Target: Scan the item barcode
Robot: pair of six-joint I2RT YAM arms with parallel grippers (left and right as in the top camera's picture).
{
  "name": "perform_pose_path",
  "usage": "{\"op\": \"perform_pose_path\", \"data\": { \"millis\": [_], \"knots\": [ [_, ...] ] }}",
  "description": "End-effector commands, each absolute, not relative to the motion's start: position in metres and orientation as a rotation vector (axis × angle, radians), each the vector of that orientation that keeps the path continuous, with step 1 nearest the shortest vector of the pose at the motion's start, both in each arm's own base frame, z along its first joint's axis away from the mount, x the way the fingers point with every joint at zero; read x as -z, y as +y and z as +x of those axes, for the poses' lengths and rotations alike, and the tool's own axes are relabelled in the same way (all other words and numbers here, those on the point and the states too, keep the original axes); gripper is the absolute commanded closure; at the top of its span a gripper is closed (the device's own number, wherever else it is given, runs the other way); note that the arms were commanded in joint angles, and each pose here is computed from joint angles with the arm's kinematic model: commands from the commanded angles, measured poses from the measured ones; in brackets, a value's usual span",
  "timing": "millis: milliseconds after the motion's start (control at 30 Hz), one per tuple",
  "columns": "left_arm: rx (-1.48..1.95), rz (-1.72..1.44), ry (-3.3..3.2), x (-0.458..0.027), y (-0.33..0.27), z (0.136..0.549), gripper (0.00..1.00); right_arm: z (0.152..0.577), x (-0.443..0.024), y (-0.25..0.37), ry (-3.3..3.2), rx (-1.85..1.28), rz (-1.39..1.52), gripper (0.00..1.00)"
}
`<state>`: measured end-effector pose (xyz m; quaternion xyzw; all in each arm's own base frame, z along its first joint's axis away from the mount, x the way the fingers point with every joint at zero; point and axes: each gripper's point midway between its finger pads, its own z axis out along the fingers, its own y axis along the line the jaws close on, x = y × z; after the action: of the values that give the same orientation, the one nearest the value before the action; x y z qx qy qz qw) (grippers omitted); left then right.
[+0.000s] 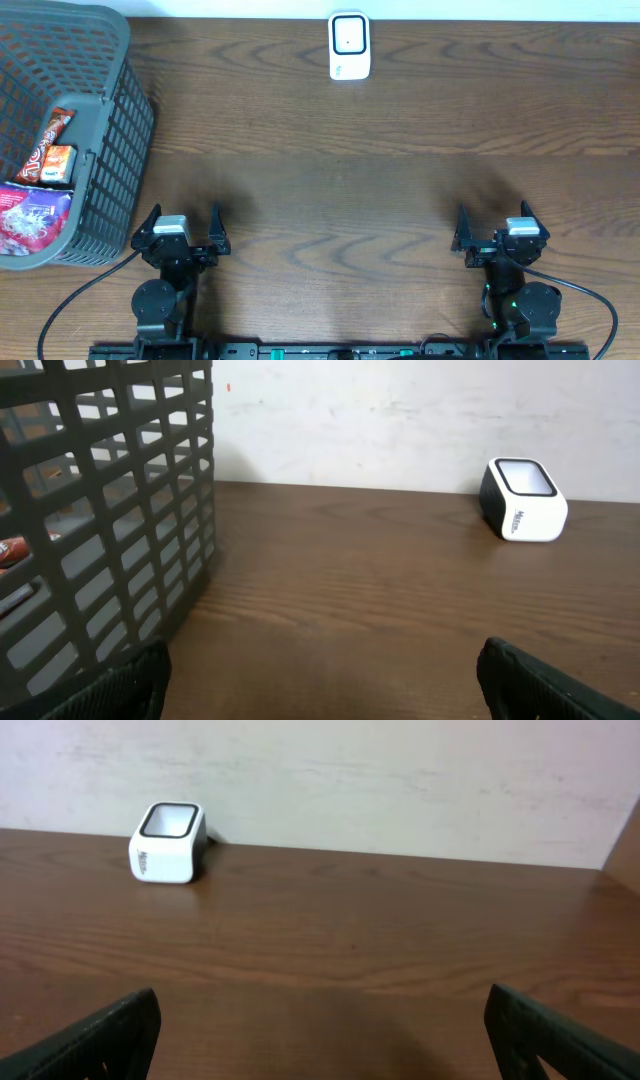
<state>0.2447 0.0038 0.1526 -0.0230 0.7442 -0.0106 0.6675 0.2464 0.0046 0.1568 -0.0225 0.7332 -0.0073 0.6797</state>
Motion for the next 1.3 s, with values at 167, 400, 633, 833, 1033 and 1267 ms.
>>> {"op": "perform_pose_path", "data": {
  "millis": [167, 400, 633, 833, 1033, 1267],
  "knots": [
    [0.024, -0.045, 1.721, -0.138, 0.003, 0.244, 0.02, 0.246, -0.156, 0.003, 1.646, 0.033, -0.058, 0.01],
    [0.025, -0.045, 1.721, -0.138, 0.003, 0.244, 0.02, 0.246, -0.156, 0.003, 1.646, 0.032, -0.058, 0.01],
    [0.068, -0.052, 1.714, -0.139, -0.001, 0.244, 0.02, 0.246, -0.156, 0.003, 1.646, 0.033, -0.058, 0.01],
    [0.685, -0.256, 1.718, -0.145, -0.051, 0.237, 0.02, 0.246, -0.156, 0.003, 1.646, 0.033, -0.058, 0.01],
    [1.156, -0.537, 1.731, -0.149, -0.078, 0.226, 0.02, 0.246, -0.156, 0.003, 1.646, 0.033, -0.058, 0.01],
    [1.426, -0.592, 1.342, -0.239, -0.069, 0.223, 0.02, 0.246, -0.156, 0.003, 1.646, 0.033, -0.058, 0.01]
  ]
}}
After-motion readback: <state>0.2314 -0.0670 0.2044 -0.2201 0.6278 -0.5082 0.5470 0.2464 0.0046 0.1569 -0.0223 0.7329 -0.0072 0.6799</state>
